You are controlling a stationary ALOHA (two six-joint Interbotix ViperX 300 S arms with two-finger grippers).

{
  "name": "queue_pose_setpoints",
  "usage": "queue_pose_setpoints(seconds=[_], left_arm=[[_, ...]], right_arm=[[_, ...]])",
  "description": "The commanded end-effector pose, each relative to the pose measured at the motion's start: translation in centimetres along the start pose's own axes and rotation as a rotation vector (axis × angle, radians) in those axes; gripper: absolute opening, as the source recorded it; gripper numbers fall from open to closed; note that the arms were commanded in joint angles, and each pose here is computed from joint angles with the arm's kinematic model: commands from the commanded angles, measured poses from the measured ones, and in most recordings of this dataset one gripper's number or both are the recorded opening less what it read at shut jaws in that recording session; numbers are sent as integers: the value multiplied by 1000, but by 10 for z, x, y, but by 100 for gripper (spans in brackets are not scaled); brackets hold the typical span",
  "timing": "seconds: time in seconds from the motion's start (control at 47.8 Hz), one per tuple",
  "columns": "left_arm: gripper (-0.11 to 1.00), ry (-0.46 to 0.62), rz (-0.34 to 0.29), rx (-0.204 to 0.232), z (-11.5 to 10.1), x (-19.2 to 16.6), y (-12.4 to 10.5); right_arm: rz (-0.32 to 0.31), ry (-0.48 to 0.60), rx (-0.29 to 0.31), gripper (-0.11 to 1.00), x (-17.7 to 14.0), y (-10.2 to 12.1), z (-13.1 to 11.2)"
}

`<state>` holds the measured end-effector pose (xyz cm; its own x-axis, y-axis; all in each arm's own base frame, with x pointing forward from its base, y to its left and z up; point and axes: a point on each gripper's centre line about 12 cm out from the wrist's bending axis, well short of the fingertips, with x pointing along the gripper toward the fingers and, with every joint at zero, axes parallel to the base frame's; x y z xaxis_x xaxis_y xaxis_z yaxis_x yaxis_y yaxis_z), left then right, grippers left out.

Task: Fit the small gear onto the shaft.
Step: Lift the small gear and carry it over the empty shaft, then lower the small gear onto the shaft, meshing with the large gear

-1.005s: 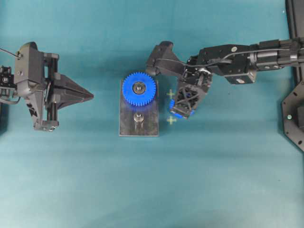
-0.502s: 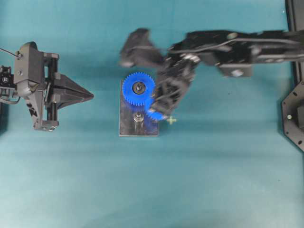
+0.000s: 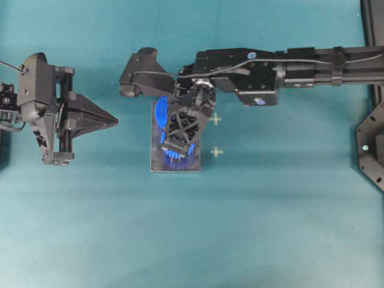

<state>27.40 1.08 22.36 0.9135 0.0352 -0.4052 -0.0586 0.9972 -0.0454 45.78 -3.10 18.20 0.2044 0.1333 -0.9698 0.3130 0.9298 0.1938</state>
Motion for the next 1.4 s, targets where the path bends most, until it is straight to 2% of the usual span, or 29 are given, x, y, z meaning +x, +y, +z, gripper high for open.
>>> queue_pose_setpoints(seconds=[0.0, 0.23, 1.151, 1.193, 1.256, 1.298, 1.381], left_arm=[[0, -31, 0, -2, 10, -2, 0], [0, -41, -4, -13, 12, -3, -1], [0, -27, -35, -1, 10, -4, -11], [0, -26, -35, -2, 9, -4, -11], [0, -29, -37, -2, 10, -4, -11], [0, -27, -37, -2, 10, -4, -11], [0, -25, -40, -1, 9, -4, -12]], right_arm=[[17, -36, -21, 36, -14, 7, 6], [47, -24, -15, 36, -9, 11, 6], [52, 10, 15, 36, 1, 8, 8], [53, 6, 14, 43, -1, 9, 9], [54, 3, 13, 60, -2, 10, 10], [55, 0, 13, 68, -3, 10, 10], [56, 0, 18, 67, -3, 10, 10]])
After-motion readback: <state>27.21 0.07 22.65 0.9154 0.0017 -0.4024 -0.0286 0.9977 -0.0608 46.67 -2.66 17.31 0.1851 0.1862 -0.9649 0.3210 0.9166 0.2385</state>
